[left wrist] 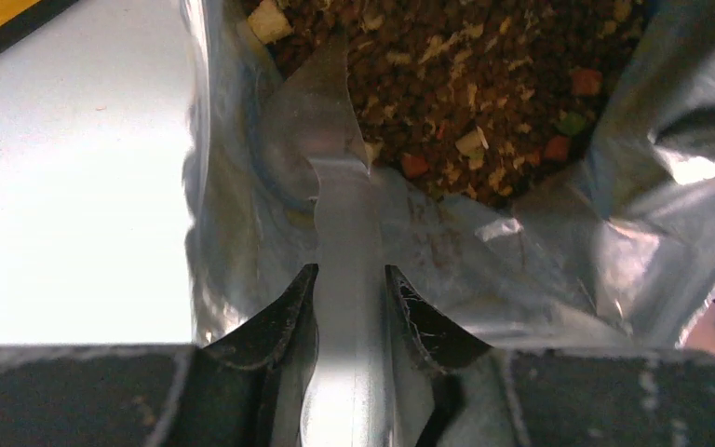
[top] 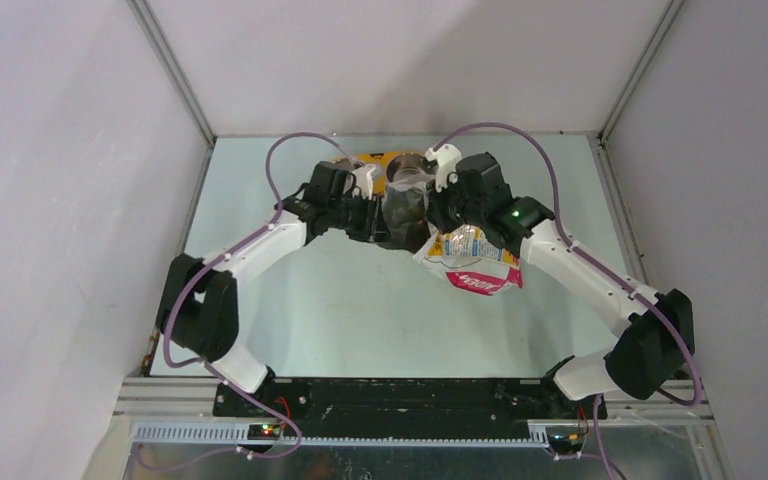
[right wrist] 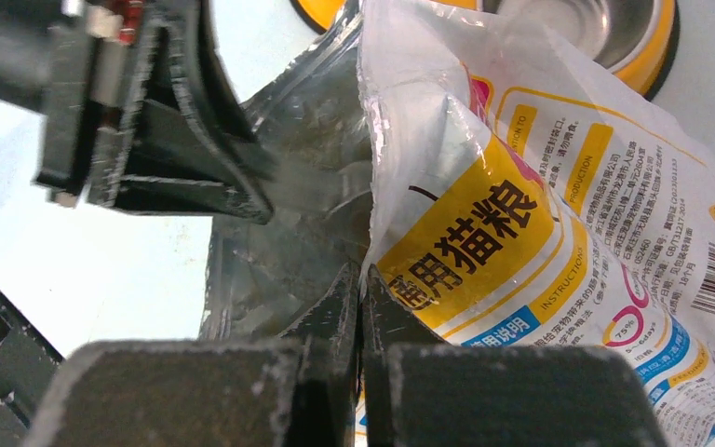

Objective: Serve the pet food
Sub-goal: Collect the pet food from the pet food bag.

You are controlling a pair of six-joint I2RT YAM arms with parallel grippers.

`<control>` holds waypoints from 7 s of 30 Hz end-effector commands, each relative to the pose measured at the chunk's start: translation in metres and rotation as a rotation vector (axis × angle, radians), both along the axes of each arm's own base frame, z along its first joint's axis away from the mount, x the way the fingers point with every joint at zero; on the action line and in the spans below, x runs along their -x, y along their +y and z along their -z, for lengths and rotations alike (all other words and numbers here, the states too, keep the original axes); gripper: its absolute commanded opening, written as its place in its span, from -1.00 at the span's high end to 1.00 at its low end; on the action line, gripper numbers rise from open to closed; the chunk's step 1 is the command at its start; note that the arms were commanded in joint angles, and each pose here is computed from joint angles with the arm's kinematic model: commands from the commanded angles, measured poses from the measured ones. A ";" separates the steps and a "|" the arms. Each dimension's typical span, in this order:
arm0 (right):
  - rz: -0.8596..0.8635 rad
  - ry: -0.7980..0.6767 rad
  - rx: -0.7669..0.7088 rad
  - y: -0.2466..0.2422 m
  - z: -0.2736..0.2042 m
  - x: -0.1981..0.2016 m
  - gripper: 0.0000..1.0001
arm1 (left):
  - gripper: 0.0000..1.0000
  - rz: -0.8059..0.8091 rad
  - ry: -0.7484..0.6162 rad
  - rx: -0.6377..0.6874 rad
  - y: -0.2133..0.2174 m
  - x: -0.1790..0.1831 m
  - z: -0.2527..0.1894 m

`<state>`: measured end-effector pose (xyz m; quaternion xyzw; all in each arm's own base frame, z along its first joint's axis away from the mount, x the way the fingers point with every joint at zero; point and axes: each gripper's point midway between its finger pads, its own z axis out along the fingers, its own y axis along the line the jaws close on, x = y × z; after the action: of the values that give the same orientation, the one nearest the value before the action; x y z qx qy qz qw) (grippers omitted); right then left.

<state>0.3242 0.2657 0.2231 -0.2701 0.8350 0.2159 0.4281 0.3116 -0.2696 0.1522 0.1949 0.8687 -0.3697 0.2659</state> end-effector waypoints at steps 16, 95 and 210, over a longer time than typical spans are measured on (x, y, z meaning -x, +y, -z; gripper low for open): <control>-0.086 -0.026 -0.100 -0.025 -0.021 0.001 1.00 | 1.00 0.190 0.197 0.270 -0.062 0.018 0.016; 0.122 -0.054 0.135 -0.129 0.033 -0.020 1.00 | 1.00 -0.052 0.295 0.786 0.002 -0.006 -0.033; 0.247 0.125 0.103 -0.175 0.033 -0.052 1.00 | 1.00 0.030 0.277 0.818 0.031 0.001 -0.089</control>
<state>0.3629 0.1284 0.2055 -0.2199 0.8679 0.2018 0.3972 0.3113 -0.2431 0.2272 0.0108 0.6856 -0.7095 0.1628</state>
